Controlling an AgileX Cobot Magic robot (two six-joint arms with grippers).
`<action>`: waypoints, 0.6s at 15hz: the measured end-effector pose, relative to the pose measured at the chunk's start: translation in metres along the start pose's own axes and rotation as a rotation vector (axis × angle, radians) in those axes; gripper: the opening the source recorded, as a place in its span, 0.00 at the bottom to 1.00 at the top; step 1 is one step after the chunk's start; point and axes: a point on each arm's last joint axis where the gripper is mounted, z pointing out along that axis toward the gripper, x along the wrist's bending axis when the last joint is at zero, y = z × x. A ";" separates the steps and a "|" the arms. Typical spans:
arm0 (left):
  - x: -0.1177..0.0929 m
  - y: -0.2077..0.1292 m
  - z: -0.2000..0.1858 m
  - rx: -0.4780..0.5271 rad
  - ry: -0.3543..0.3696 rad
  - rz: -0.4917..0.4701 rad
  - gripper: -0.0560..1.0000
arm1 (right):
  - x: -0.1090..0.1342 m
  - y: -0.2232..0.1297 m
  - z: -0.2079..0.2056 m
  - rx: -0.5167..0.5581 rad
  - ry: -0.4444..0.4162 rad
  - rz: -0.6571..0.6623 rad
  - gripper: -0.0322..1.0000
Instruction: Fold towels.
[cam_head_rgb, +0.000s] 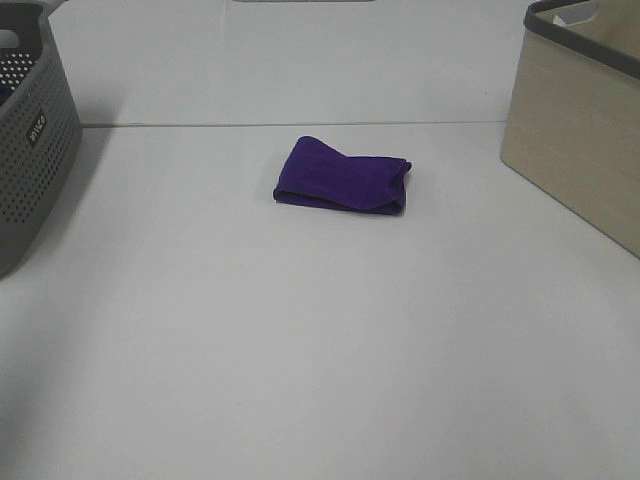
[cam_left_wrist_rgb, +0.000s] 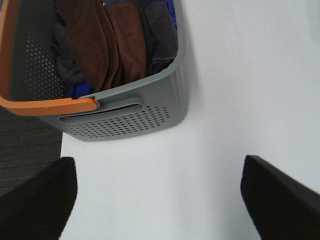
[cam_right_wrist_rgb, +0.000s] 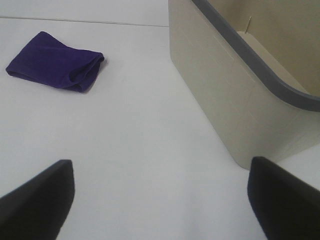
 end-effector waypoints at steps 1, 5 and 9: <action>0.000 -0.005 -0.003 -0.008 0.010 0.006 0.82 | 0.002 0.000 -0.003 -0.014 0.003 -0.010 0.91; -0.005 -0.044 -0.006 -0.046 0.018 0.010 0.82 | 0.027 -0.006 -0.029 -0.108 0.162 -0.148 0.91; -0.009 -0.060 -0.008 -0.054 0.003 -0.003 0.82 | 0.039 -0.024 -0.051 -0.086 0.243 -0.213 0.91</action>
